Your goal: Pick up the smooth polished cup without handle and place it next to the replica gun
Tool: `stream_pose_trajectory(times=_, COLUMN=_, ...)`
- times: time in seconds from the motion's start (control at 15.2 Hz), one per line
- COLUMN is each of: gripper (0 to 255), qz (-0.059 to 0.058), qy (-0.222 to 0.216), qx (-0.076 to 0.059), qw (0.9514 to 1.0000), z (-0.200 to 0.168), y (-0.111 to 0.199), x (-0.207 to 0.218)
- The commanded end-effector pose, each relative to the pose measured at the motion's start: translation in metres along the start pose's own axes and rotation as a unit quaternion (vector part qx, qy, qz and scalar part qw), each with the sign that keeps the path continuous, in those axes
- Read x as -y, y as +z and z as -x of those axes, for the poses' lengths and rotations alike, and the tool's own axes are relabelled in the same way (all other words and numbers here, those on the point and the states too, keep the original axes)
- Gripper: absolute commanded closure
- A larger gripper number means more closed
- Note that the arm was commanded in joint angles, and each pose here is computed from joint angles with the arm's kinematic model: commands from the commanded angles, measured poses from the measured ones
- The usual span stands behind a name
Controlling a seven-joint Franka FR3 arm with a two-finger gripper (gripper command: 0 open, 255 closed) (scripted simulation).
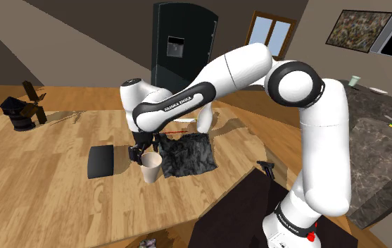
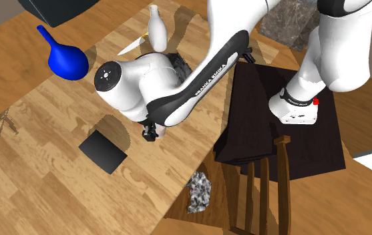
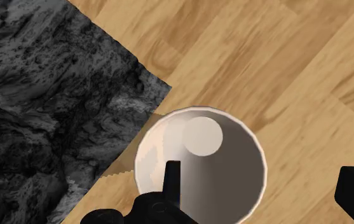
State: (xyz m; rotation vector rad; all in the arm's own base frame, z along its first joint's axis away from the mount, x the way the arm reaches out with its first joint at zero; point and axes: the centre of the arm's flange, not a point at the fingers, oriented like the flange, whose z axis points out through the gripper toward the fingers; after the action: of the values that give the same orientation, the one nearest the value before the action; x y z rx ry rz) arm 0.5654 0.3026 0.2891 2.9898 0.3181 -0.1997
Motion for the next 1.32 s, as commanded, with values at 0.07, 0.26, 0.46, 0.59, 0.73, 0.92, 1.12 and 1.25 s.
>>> stream_pose_trajectory(times=0.07, gripper=0, qz=0.001, qy=-0.002, qx=-0.003, qw=1.0, z=-0.027, y=0.014, x=0.02)
stream_pose_trajectory(times=0.26, gripper=0, qz=0.001, qy=-0.002, qx=-0.003, qw=1.0, z=-0.027, y=0.03, x=0.02)
stream_pose_trajectory(times=0.46, gripper=0, qz=0.001, qy=-0.002, qx=-0.003, qw=1.0, z=-0.027, y=0.046, x=0.02)
stream_pose_trajectory(times=0.59, gripper=0, qz=0.001, qy=-0.002, qx=-0.003, qw=1.0, z=-0.027, y=0.054, x=0.02)
stream_pose_trajectory(times=0.73, gripper=0, qz=0.001, qy=-0.002, qx=-0.003, qw=1.0, z=-0.027, y=0.054, x=0.02)
stream_pose_trajectory(times=0.92, gripper=0, qz=0.001, qy=-0.002, qx=-0.003, qw=1.0, z=-0.027, y=0.054, x=0.02)
stream_pose_trajectory(times=1.12, gripper=255, qz=0.001, qy=-0.002, qx=-0.002, qw=1.0, z=-0.027, y=0.054, x=0.02)
stream_pose_trajectory(times=1.25, gripper=255, qz=0.001, qy=-0.002, qx=-0.002, qw=1.0, z=-0.027, y=0.054, x=0.02)
